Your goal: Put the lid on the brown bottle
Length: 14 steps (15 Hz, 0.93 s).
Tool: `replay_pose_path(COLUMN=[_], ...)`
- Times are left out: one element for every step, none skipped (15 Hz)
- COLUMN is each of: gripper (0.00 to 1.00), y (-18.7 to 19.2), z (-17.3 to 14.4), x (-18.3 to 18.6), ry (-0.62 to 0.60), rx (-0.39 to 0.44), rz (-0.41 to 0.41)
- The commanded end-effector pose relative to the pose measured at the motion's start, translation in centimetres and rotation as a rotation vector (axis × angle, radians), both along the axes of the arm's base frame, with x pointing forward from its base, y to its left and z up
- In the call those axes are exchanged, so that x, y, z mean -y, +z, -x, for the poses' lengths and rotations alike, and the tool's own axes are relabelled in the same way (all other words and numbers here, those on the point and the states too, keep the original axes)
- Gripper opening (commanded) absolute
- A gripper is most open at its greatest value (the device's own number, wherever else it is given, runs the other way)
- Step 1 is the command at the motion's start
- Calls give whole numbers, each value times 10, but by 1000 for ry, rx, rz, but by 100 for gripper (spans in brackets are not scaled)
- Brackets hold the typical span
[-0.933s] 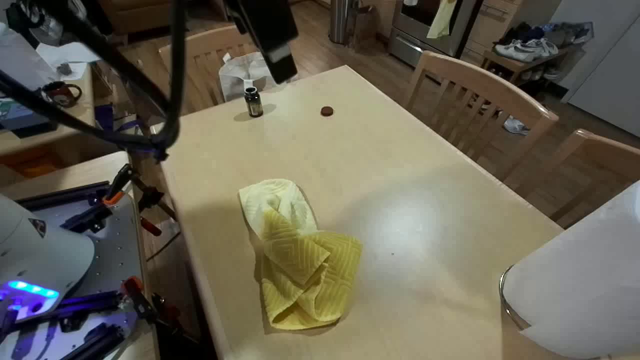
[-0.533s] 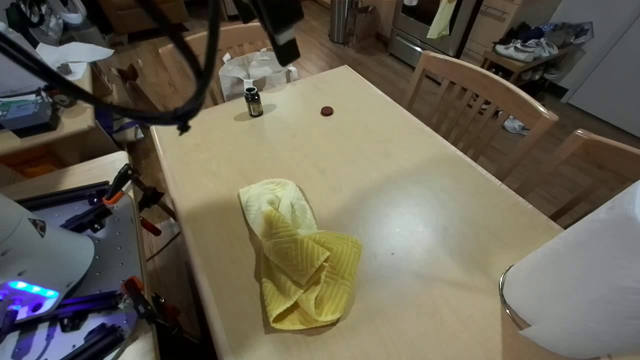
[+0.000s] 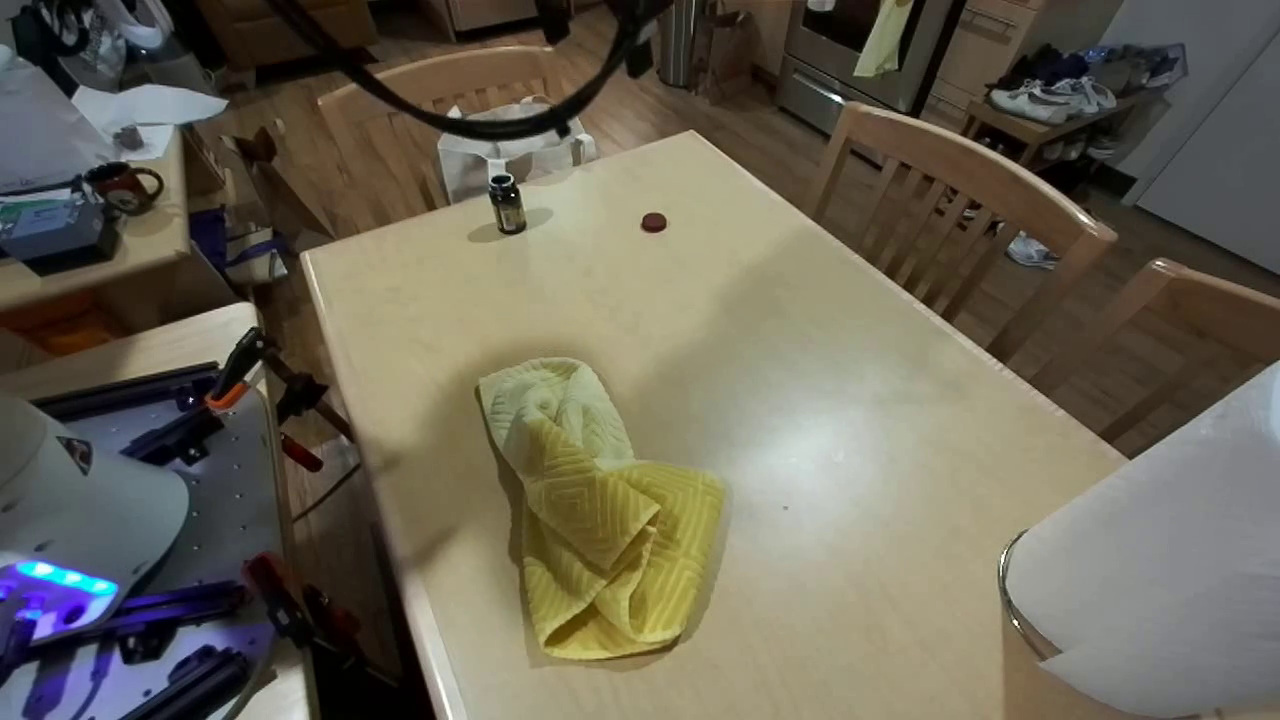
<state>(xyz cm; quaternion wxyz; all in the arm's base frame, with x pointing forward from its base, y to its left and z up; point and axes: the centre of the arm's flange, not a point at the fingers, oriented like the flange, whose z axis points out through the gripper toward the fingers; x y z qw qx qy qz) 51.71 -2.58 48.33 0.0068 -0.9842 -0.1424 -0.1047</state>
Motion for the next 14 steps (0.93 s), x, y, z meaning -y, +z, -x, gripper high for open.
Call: replay_pose_path(gripper=[100, 100, 100, 100, 100, 100, 100, 100, 100, 100, 100, 100, 100, 100], y=[-29, -36, -39, -37, -40, -42, -43, -43, -44, -49, -49, -49, -50, -47], z=[-64, -76, -86, -97, -105, -116, -123, -128, -132, -110, -115, -119, -121, -114], x=[-39, -51, -59, -70, -79, -90, -98, -103, -109, -103, -108, -111, -112, -112], ry=[65, 85, 105, 128, 143, 167, 188, 217, 223, 181, 189, 193, 195, 192], rx=[7, 9, 9, 6, 1, -3, -10, -25, -21, -8, -9, -9, -9, 2], rz=[47, 51, 55, 51, 56, 55, 53, 41, 19, 26, 24, 22, 21, -4])
